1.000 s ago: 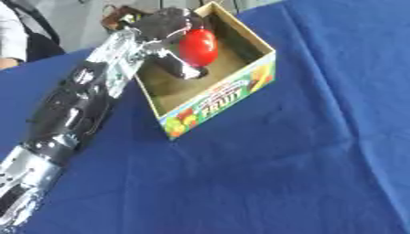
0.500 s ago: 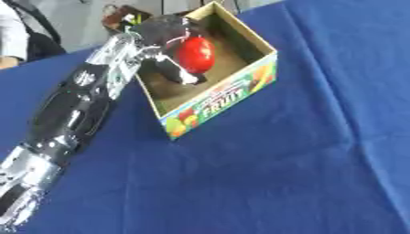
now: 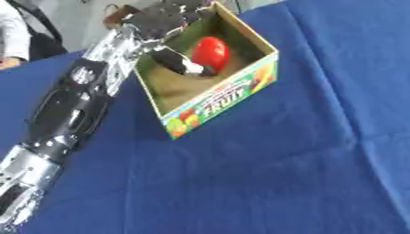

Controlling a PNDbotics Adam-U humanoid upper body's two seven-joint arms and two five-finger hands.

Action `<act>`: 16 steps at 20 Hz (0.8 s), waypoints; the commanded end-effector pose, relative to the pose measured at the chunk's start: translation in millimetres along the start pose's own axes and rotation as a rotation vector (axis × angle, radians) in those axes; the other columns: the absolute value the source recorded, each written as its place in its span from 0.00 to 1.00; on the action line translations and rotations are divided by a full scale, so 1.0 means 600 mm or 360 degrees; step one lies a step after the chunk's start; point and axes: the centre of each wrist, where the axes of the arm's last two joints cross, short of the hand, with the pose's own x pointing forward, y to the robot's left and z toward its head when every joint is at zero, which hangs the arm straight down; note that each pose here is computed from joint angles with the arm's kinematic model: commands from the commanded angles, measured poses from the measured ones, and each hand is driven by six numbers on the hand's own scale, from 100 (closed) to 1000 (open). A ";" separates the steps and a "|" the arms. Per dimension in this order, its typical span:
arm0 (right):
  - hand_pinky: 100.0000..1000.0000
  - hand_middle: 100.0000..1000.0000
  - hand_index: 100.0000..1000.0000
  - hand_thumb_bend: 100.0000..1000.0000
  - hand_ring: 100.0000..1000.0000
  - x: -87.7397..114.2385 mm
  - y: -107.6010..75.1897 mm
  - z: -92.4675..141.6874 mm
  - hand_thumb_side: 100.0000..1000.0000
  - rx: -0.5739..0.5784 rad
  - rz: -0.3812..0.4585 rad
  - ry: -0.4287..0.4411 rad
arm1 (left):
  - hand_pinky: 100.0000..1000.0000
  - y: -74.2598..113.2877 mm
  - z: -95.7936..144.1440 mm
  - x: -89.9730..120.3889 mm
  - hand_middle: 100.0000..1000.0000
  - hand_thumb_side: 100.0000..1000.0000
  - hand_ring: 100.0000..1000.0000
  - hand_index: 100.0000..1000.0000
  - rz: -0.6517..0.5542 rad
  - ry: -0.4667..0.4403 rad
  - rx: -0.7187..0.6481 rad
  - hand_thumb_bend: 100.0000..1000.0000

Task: Pick up objects on the table and place them in the box.

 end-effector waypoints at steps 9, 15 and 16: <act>0.68 0.45 0.69 0.10 0.74 0.003 -0.021 0.010 0.60 -0.0108 0.0046 0.0014 | 0.51 0.141 0.107 -0.016 0.69 0.81 0.69 0.89 0.0482 0.0203 0.0849 0.00; 0.67 0.45 0.68 0.09 0.73 0.001 -0.031 0.014 0.60 -0.0176 0.0078 0.0019 | 0.39 0.184 0.236 0.021 0.60 0.86 0.58 0.87 0.0840 0.0260 0.1252 0.00; 0.67 0.45 0.68 0.09 0.73 0.001 -0.033 0.014 0.60 -0.0184 0.0082 0.0018 | 0.38 0.182 0.250 0.021 0.60 0.87 0.58 0.87 0.0926 0.0284 0.1307 0.00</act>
